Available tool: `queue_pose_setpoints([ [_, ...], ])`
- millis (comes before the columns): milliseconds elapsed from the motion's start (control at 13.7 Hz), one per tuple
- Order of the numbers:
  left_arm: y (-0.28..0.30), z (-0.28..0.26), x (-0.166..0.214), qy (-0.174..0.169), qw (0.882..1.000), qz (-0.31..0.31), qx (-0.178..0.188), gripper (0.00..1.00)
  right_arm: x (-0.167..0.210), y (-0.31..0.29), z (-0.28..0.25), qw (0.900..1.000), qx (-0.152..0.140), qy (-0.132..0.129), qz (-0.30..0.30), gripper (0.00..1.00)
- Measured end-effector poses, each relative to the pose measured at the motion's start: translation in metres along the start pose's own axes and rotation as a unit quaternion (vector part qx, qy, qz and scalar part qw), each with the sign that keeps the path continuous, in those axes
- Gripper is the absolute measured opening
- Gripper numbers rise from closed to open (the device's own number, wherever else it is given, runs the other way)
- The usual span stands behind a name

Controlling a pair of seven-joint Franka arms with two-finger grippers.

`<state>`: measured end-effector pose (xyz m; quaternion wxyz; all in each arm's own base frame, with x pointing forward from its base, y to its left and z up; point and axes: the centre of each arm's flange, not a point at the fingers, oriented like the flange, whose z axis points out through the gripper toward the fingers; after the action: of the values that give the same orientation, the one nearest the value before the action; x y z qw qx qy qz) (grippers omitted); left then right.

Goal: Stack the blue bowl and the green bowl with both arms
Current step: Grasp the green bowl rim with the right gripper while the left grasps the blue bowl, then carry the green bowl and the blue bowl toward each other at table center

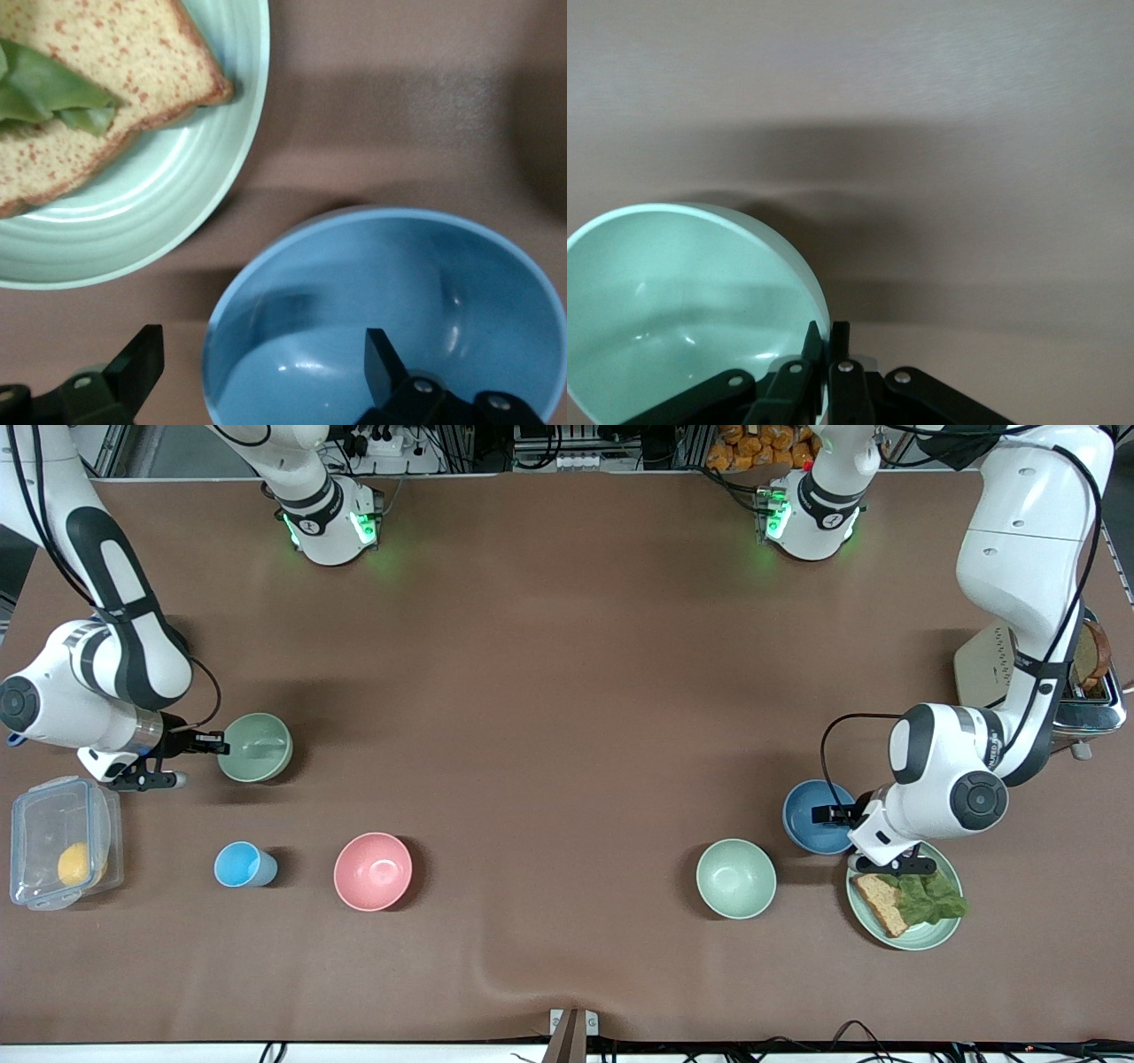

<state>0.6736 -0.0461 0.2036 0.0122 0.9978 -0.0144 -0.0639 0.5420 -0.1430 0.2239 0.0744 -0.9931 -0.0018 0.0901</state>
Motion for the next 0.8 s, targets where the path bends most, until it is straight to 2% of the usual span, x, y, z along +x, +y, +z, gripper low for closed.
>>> queue_pose_setpoints([
  [146,0.0,-0.001,0.002,0.006,1.0,0.001,0.001,1.0,0.001,-0.011,-0.014,1.0,0.016,-0.005,0.001,0.04],
  [218,0.0,0.0,0.002,0.009,1.0,0.003,0.004,0.93,0.001,-0.016,-0.02,1.0,0.019,-0.005,-0.002,0.04],
  [510,-0.001,-0.003,0.004,0.014,1.0,0.004,0.006,0.51,0.001,-0.055,-0.026,0.998,0.052,-0.021,0.013,0.04],
  [801,-0.012,-0.015,0.011,0.028,1.0,-0.005,0.005,0.09,0.006,-0.126,-0.026,0.996,0.042,-0.039,0.062,0.04],
])
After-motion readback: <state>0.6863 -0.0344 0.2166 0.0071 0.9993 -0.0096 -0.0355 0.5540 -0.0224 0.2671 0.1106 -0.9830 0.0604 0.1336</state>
